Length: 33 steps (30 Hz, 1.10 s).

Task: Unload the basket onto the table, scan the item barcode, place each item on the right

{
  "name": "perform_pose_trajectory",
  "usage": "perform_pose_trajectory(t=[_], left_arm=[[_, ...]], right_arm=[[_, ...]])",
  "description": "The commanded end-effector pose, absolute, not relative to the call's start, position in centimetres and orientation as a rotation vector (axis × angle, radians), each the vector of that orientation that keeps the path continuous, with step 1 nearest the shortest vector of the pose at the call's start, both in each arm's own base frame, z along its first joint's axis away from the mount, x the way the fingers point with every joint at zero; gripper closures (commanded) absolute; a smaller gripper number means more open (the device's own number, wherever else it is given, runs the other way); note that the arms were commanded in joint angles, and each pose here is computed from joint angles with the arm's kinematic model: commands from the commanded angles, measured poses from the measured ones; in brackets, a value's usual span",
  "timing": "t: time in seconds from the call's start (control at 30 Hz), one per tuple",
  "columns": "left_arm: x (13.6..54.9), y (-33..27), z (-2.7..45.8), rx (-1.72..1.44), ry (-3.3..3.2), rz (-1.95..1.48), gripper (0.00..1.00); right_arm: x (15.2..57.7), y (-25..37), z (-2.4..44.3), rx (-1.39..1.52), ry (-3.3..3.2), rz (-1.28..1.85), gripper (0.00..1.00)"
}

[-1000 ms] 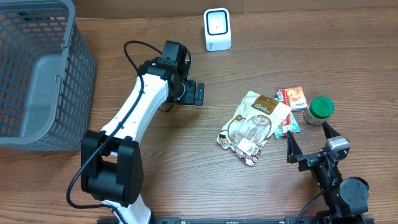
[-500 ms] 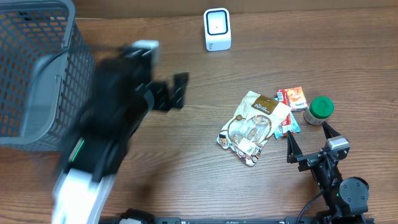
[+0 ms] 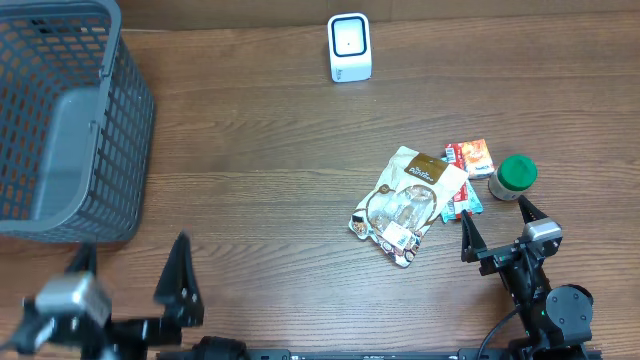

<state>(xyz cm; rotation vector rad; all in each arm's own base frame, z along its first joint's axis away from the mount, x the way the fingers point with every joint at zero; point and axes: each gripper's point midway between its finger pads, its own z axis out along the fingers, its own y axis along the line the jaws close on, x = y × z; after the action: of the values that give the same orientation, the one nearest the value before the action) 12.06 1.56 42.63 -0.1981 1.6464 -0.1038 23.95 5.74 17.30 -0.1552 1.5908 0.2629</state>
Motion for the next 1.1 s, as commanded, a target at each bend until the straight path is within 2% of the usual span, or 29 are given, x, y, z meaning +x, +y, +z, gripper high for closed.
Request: perform_pose_trajectory(t=[0.0, 0.17, 0.47, 0.6, 0.73, 1.07], left_arm=[[11.2, 2.6, 40.1, -0.282, 1.620, -0.073, 0.00], [11.7, 2.8, 38.7, -0.344, 1.477, -0.130, 0.00], [13.9, 1.0, 42.3, -0.215, 1.036, -0.256, 0.00], [15.0, 0.8, 41.8, -0.194, 0.955, -0.263, 0.00], [16.8, 0.8, 39.4, -0.192, 0.929, -0.263, 0.00], [22.3, 0.7, 28.6, -0.217, 1.144, -0.247, 0.00]], right_arm=[[24.0, 5.8, 17.1, -0.163, 1.586, 0.259, 0.00], [23.9, 5.8, 17.1, -0.163, 1.586, 0.259, 0.00], [23.9, 5.8, 17.1, -0.163, 1.586, 0.259, 0.00], [23.9, 5.8, 17.1, -0.163, 1.586, 0.259, 0.00], [23.9, 5.8, 17.1, -0.163, 1.586, 0.259, 0.00], [24.0, 5.8, 17.1, -0.163, 1.586, 0.259, 0.00]])
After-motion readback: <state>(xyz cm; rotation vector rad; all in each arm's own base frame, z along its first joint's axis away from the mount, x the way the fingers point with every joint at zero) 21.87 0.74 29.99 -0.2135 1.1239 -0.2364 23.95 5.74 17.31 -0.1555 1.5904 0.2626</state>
